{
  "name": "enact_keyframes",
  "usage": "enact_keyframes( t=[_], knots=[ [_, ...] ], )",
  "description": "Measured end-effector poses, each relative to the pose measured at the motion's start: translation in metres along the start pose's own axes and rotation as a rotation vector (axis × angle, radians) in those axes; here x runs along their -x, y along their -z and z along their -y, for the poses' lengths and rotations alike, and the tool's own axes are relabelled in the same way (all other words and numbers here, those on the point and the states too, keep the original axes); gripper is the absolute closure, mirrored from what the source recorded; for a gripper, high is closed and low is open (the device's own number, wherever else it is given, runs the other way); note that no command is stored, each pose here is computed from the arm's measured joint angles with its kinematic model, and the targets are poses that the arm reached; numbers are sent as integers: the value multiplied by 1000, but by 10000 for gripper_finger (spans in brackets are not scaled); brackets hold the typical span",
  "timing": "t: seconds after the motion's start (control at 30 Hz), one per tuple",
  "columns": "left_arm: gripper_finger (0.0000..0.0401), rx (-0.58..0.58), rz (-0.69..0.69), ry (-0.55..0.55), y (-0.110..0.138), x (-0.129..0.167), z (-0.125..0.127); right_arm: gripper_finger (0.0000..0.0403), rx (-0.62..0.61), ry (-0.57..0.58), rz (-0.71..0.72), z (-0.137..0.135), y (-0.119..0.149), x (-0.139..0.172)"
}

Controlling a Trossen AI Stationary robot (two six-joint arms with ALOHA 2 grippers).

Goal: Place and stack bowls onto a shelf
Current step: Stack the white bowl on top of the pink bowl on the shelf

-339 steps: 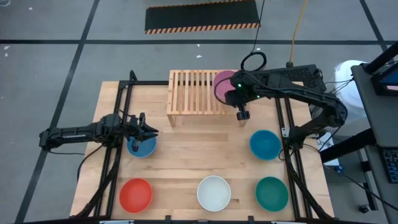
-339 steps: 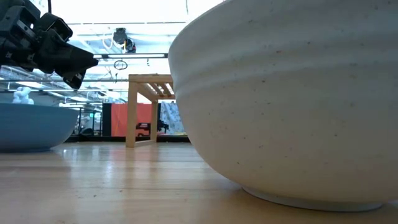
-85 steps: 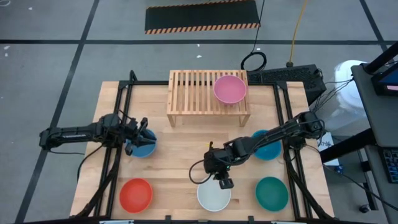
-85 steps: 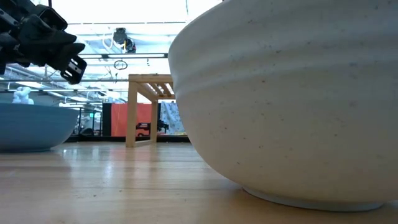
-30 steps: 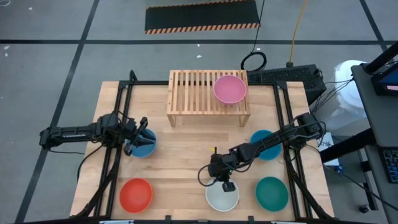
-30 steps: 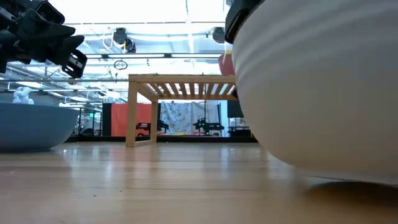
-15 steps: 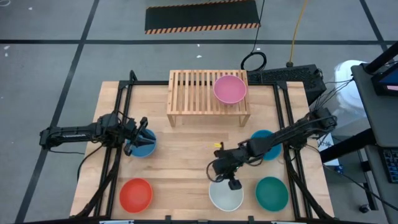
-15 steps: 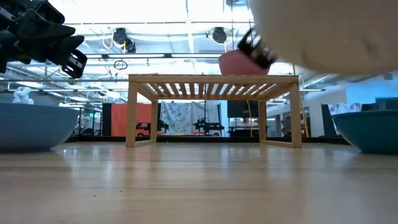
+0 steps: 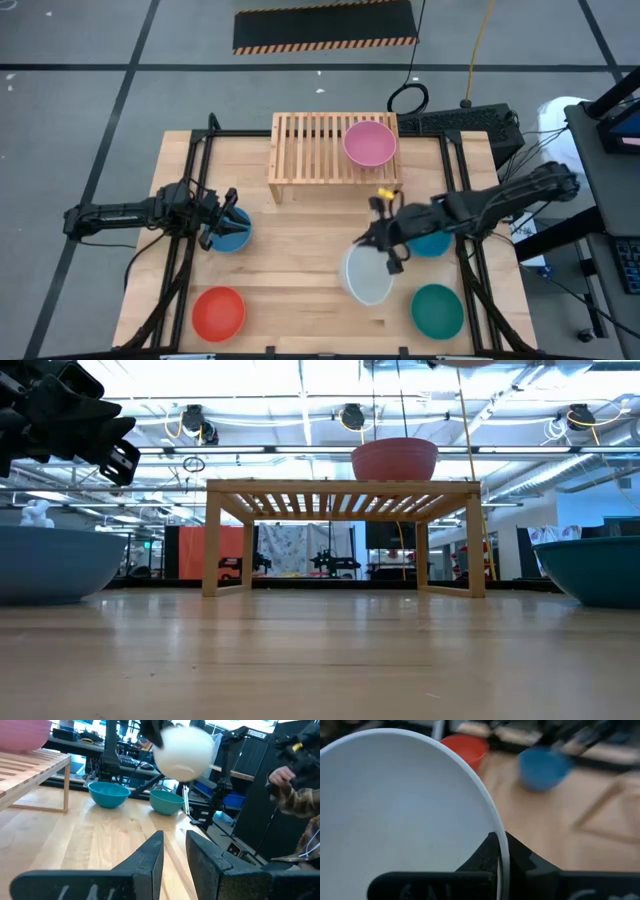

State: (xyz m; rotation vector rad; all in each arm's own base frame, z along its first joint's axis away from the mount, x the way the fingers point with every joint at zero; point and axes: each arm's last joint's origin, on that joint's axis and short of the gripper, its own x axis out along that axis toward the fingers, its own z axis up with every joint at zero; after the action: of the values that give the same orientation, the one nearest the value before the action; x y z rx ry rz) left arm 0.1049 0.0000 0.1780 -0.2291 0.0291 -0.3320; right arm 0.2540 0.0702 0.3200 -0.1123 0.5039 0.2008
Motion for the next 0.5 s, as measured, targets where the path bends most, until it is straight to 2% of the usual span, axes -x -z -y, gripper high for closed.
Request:
enact_keyframes(
  t=[0.13,0.3,0.5],
  knots=[
    [313,1,0,0,0,0,0,403,71,133,55,11,-6,20],
    [313,9,1,0,0,0,0,403,70,291,131,27,-13,41],
    [313,10,1,0,0,0,0,403,90,394,259,48,-25,55]
  ],
)
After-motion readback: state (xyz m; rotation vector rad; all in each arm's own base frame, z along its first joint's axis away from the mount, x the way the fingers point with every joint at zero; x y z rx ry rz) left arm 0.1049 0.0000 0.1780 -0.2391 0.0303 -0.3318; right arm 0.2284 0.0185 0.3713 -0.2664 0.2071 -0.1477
